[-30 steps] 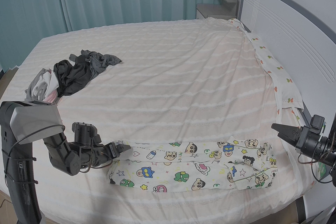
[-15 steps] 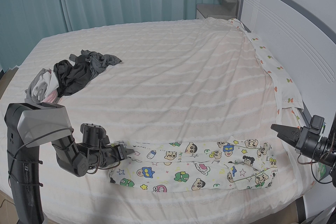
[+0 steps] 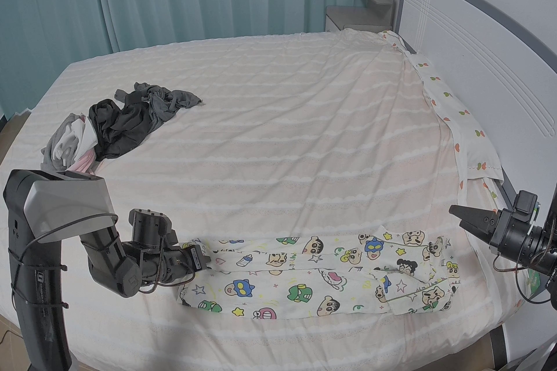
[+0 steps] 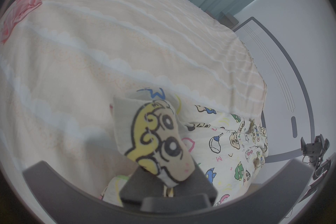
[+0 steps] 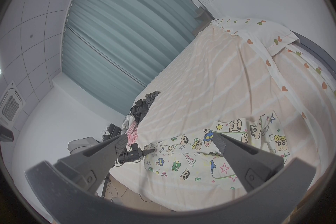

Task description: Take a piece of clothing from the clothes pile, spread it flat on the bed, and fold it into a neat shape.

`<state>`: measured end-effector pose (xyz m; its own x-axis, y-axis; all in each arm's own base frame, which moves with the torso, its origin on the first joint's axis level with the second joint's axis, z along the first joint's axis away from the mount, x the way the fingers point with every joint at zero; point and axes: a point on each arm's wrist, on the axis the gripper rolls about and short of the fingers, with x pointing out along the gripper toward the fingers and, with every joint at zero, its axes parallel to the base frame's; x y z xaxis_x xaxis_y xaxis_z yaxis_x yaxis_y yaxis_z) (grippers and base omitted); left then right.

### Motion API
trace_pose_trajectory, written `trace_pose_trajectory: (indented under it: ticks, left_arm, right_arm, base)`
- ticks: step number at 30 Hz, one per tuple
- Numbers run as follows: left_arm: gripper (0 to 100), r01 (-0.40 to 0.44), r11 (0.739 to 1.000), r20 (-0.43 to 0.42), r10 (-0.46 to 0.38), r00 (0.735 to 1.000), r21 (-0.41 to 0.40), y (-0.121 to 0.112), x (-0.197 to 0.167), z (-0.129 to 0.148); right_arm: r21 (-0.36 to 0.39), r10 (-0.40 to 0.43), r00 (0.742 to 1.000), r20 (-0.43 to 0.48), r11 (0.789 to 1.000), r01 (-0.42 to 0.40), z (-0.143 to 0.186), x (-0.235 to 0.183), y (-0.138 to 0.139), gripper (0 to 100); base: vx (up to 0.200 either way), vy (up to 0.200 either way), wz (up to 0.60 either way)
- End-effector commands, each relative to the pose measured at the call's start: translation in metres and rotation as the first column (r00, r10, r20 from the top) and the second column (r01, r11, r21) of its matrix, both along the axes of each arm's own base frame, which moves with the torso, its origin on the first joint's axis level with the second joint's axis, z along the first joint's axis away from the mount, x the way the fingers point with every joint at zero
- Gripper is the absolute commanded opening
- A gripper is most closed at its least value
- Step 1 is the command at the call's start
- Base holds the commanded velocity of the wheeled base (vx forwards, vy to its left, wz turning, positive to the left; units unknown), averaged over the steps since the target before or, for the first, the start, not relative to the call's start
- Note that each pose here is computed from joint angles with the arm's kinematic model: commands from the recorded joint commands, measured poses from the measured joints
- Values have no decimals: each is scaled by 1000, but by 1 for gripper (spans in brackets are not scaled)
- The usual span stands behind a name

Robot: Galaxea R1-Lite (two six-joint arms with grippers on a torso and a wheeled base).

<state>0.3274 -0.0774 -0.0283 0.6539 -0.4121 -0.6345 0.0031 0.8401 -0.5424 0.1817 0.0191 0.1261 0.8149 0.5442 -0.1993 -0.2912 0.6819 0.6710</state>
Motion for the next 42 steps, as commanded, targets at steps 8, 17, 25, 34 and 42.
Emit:
trace_pose_trajectory:
  ticks: [8, 17, 25, 34, 42]
  left_arm:
    - [0, -91, 996, 2, 91, 996, -8, 34, -16, 14]
    - [0, -184, 982, 8, 184, 983, -31, 70, -28, 16]
    - [0, -263, 958, 24, 268, 963, -117, 120, -48, 36]
    - [0, -362, 919, 39, 372, 927, -153, 161, -63, 45]
    - [0, -428, 880, 32, 443, 896, -206, 201, -84, 42]
  right_arm:
    - [2, -3, 1000, 6, 1000, 3, 1, 0, -1, 100]
    - [3, -4, 1000, 7, 1000, 4, 1, -1, -1, 100]
    - [3, -4, 1000, 7, 1000, 4, 1, -1, -1, 100]
    - [3, -4, 1000, 7, 1000, 4, 1, -1, -1, 100]
    - [3, -2, 1000, 5, 1000, 2, 1, -1, -1, 100]
  base:
    - [0, 0, 0]
    - [0, 0, 0]
    - [0, 0, 0]
    - [0, 0, 0]
    - [0, 0, 0]
